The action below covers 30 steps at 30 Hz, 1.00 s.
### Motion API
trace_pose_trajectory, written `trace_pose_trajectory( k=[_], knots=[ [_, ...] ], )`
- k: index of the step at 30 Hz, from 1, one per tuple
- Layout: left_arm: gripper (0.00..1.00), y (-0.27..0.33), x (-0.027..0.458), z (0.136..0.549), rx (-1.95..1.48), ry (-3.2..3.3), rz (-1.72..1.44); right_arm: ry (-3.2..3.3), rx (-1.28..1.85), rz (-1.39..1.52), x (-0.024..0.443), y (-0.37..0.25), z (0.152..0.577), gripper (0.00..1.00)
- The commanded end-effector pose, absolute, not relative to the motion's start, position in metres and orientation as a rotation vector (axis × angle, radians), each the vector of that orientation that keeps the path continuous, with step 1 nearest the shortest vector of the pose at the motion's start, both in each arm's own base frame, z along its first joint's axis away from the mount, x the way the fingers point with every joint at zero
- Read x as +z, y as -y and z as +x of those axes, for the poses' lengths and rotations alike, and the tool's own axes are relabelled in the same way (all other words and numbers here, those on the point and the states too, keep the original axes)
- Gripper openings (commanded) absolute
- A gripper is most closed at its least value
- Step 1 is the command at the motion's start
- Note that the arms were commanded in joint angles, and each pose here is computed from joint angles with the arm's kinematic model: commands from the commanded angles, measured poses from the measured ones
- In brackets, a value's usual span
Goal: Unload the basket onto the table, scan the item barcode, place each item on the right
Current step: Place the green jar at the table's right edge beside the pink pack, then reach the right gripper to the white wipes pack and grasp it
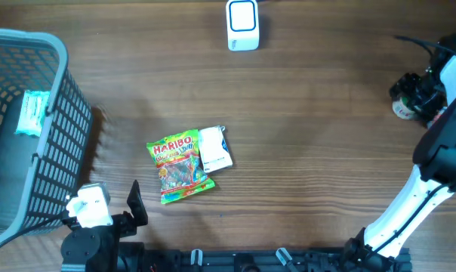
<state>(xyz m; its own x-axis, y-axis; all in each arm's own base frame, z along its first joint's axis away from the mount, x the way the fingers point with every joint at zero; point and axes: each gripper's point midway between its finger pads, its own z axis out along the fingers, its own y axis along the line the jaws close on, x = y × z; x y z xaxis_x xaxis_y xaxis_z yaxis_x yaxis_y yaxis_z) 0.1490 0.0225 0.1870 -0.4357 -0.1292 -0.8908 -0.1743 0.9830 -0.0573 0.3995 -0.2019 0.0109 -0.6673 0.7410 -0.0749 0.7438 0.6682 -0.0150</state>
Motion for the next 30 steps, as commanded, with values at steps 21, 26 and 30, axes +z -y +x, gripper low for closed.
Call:
trace_pose_trajectory(
  k=[21, 26, 30],
  knots=[
    [1.00, -0.022, 0.187, 0.149, 0.044, -2.020, -0.222, -2.602, 0.435, 0.050, 0.264, -0.131, 0.393, 1.00],
    [1.00, -0.022, 0.187, 0.149, 0.045, -2.020, -0.222, -2.694, 0.493, -0.232, 0.258, -0.215, 0.332, 1.00],
    [1.00, -0.007, 0.200, 0.157, -0.054, -1.968, -0.165, -2.702, 0.341, -0.231, 0.252, -0.239, 0.307, 1.00]
  ],
)
